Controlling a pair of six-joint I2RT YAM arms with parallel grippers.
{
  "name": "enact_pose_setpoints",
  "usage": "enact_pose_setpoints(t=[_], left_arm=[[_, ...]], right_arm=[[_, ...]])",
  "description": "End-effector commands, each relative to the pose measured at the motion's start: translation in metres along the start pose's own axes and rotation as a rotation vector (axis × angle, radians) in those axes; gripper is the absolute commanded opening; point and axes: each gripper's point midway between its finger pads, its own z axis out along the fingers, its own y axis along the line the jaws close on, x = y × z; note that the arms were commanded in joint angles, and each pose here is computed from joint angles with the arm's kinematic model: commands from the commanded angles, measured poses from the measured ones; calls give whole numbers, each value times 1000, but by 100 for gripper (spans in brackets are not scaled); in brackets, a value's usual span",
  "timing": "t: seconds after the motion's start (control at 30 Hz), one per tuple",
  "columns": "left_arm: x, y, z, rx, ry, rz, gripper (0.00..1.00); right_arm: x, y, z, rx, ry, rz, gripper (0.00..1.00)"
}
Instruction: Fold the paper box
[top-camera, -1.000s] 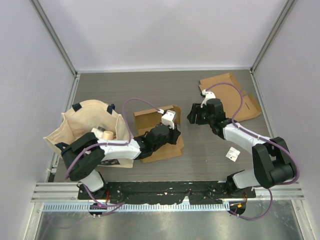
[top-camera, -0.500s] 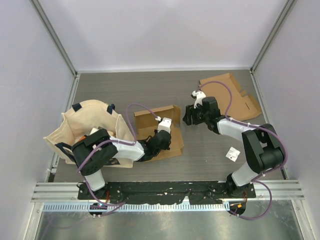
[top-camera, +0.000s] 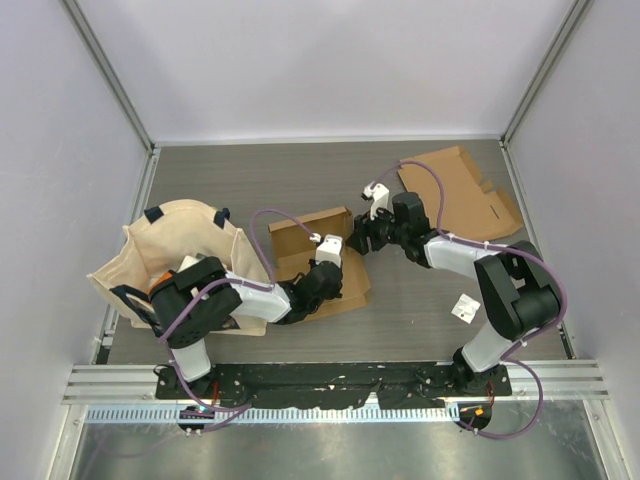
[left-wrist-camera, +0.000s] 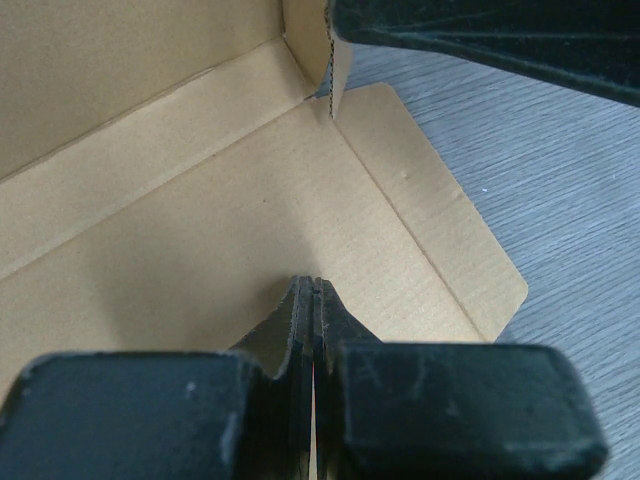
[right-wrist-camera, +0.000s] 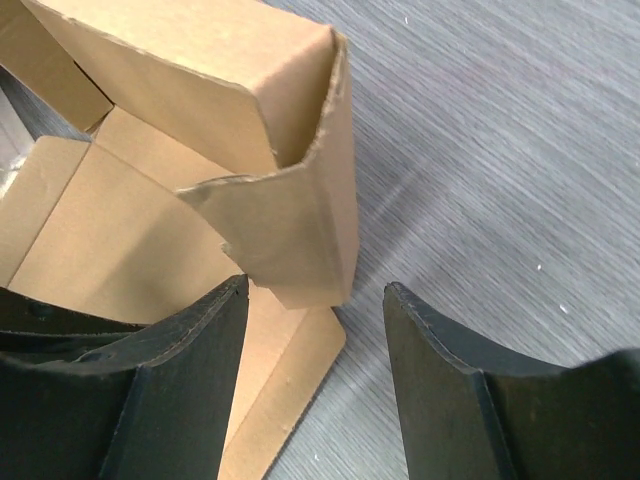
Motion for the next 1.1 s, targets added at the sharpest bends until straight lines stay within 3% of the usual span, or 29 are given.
enact_pose_setpoints(t=[0.0,0.23,0.4,0.63,0.8,0.83,0.9,1.07], left_arm=[[23,16,0,-37,50,49,0],[25,18,-1,-35,48,51,0],[22,16,-1,-28,46,57,0],[22,15,-1,-22,54,67,0],[22,12,0,-16,57,65,0],[22,12,0,-15,58,65,0],[23,12,0,-14,59,66,0],[20,10,-2,-1,56,71,0]], right_arm=[[-28,6,9,-25,-98,-92,61],[-37,2,15,8,-121,-135,60],[-49,27,-16,-47,-170,-13,64],[-35,-15,-71,243,-206,88,65],[-45,-45,-80,378,-235,65,63],[-37,-56,-73,407,-194,54,62],[-49,-63,-62,402,-178,-14,56],[-41,-42,-25,158,-125,-204,50]])
